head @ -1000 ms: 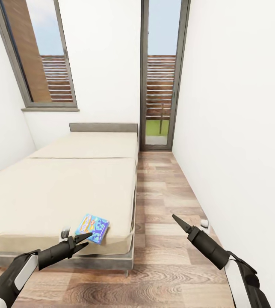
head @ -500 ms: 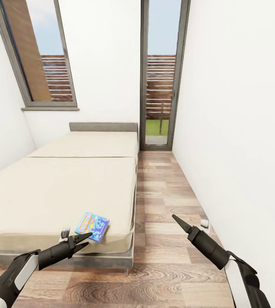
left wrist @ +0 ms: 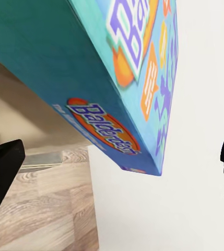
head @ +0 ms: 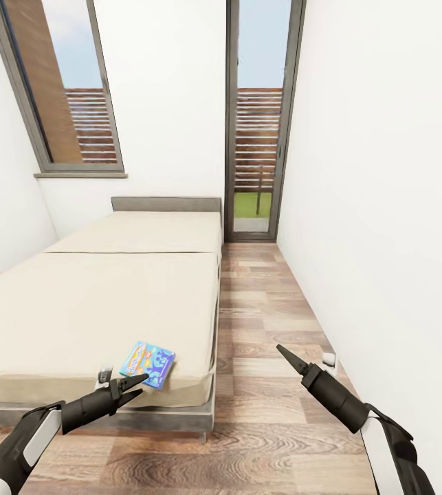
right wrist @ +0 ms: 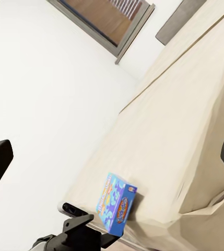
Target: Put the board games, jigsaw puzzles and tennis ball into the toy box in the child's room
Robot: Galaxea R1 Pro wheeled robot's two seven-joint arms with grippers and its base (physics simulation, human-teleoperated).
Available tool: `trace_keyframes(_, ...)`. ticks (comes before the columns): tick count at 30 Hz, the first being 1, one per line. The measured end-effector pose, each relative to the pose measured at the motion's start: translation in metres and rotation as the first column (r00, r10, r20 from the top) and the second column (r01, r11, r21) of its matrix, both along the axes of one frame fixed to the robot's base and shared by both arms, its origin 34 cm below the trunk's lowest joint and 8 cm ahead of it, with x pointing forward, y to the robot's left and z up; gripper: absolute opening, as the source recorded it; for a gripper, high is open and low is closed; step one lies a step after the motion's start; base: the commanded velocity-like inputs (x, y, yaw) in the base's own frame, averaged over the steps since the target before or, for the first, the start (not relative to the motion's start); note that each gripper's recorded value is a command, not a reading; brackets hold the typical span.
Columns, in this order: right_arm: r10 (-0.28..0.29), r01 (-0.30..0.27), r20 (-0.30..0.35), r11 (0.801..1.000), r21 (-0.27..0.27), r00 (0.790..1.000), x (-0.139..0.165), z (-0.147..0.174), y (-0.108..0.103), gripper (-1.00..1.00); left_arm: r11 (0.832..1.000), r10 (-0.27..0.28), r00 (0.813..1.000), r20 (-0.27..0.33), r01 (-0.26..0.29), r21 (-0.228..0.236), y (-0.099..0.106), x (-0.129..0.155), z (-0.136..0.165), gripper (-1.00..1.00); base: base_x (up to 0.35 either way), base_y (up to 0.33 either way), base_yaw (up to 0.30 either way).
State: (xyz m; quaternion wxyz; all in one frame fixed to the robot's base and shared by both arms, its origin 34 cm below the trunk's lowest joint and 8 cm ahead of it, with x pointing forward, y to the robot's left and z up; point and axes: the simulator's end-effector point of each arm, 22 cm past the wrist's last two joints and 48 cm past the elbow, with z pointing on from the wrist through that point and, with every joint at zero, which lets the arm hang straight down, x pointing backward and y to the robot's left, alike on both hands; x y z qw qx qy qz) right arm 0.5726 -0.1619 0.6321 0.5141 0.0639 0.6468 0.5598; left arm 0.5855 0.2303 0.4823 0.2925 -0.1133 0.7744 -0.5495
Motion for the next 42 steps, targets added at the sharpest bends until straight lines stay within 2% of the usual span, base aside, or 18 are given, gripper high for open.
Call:
trace_keyframes(27, 0.016, -0.016, 0.022, 1.0, 0.015, 1.0, -0.003, 0.006, 0.001, 1.0, 1.0, -0.013, 1.0, -0.017, 0.013, 0.014, -0.001, -0.004, -0.005, 1.0, 0.014, -0.025, 0.0)
trace_keyframes(34, 0.016, -0.016, 0.023, 1.0, 0.015, 1.0, -0.003, 0.006, 0.001, 1.0, 1.0, -0.007, 0.999, -0.033, 0.008, 0.022, 0.0, -0.019, -0.021, 1.0, 0.123, 0.0, 0.0)
trace_keyframes(42, 0.016, -0.016, 0.022, 1.0, 0.015, 1.0, -0.003, 0.006, 0.001, 1.0, 1.0, -0.006, 1.0, -0.03, 0.007, 0.025, 0.0, -0.021, -0.023, 1.0, 0.032, 0.0, 0.0)
